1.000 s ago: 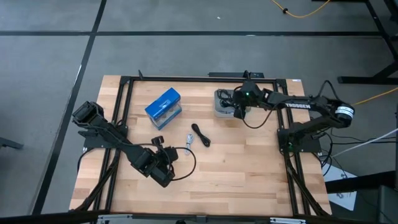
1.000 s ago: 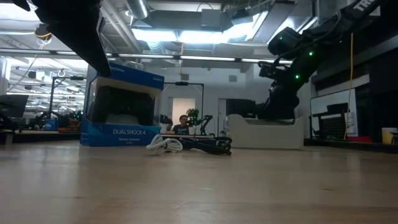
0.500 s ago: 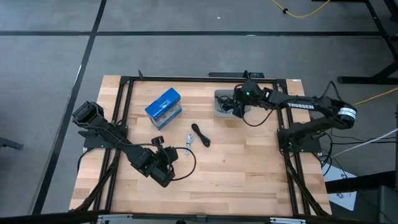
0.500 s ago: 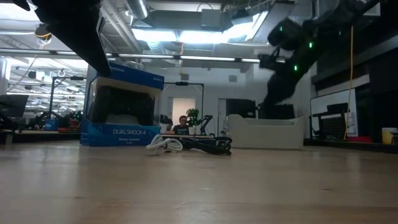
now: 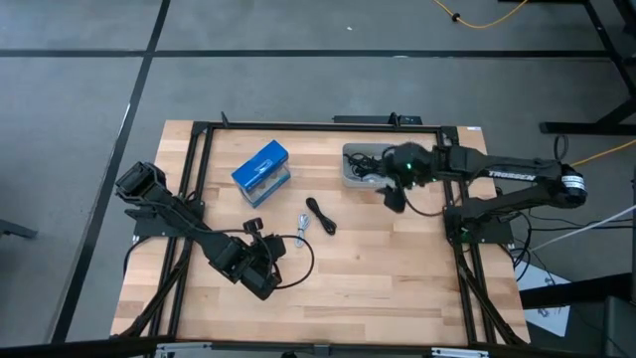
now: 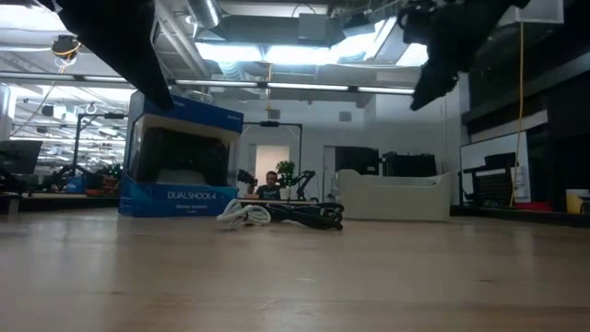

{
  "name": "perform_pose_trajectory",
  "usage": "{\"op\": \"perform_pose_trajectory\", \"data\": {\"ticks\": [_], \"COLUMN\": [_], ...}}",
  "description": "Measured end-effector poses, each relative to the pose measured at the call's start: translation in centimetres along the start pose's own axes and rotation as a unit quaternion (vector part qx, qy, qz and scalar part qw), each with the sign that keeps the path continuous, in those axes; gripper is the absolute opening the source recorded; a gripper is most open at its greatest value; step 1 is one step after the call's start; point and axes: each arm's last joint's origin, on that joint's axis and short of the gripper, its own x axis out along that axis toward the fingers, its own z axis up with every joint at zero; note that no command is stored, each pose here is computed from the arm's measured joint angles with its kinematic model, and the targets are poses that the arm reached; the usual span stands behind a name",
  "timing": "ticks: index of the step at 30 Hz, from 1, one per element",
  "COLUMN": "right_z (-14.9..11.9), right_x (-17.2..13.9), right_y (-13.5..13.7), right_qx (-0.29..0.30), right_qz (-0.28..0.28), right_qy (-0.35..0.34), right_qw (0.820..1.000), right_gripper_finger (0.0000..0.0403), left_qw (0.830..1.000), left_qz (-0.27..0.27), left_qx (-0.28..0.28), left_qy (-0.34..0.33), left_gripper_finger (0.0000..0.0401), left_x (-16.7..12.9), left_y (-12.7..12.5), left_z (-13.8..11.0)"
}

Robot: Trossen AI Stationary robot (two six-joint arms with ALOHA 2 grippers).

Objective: Pick and place USB-C Cables
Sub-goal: Put the white charger cable into the gray bin

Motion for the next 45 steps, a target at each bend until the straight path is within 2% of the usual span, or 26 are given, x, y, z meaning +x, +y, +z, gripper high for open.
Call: {"op": "perform_pose_trajectory", "data": {"ticks": [8, 16, 18, 23, 27, 30, 34, 39, 41, 43, 45], "right_z": [-3.7, -8.1, -9.3, -11.9, -13.6, -13.9, -13.7, -13.6, -13.6, -13.5, -13.5], "right_x": [1.4, 3.4, 3.8, 4.5, 4.7, 4.6, 4.1, 3.9, 3.8, 3.8, 3.8], "right_y": [3.3, 5.4, 5.9, 7.1, 7.7, 8.1, 8.8, 9.4, 9.5, 9.7, 9.7], "right_qx": [0.057, 0.093, 0.102, 0.133, 0.148, 0.153, 0.144, 0.126, 0.123, 0.123, 0.123], "right_qz": [0.034, 0.035, 0.035, 0.025, 0.010, 0.008, 0.022, 0.016, 0.015, 0.020, 0.022], "right_qy": [0.068, 0.132, 0.146, 0.156, 0.158, 0.152, 0.137, 0.094, 0.088, 0.081, 0.079], "right_qw": [0.995, 0.986, 0.983, 0.978, 0.976, 0.976, 0.980, 0.987, 0.988, 0.989, 0.989], "right_gripper_finger": [0.0157, 0.0029, 0.0009, 0.0006, 0.0004, 0.0009, 0.0013, 0.0013, 0.0013, 0.0013, 0.0013], "left_qw": [1.000, 0.999, 0.997, 0.983, 0.978, 0.983, 0.987, 0.991, 0.990, 0.990, 0.993], "left_qz": [0.001, -0.018, -0.030, -0.119, -0.165, -0.164, -0.147, -0.114, -0.107, -0.111, -0.118], "left_qx": [-0.012, -0.031, -0.047, -0.116, -0.094, -0.055, -0.050, 0.069, 0.096, 0.083, 0.011], "left_qy": [-0.023, -0.038, -0.049, -0.084, -0.087, -0.058, -0.044, -0.022, -0.014, -0.002, 0.011], "left_gripper_finger": [0.0000, 0.0000, 0.0000, 0.0000, 0.0000, 0.0000, 0.0000, 0.0000, 0.0000, 0.0000, 0.0001], "left_x": [0.0, 0.0, 0.0, 1.3, 4.1, 6.2, 7.7, 9.0, 9.4, 9.8, 10.3], "left_y": [-0.2, -0.6, -0.8, -1.8, -2.2, -1.4, 0.4, 2.4, 3.0, 3.7, 4.4], "left_z": [0.3, 0.7, 1.0, 3.7, 5.3, 5.6, 6.5, 6.7, 6.8, 7.0, 7.3]}}
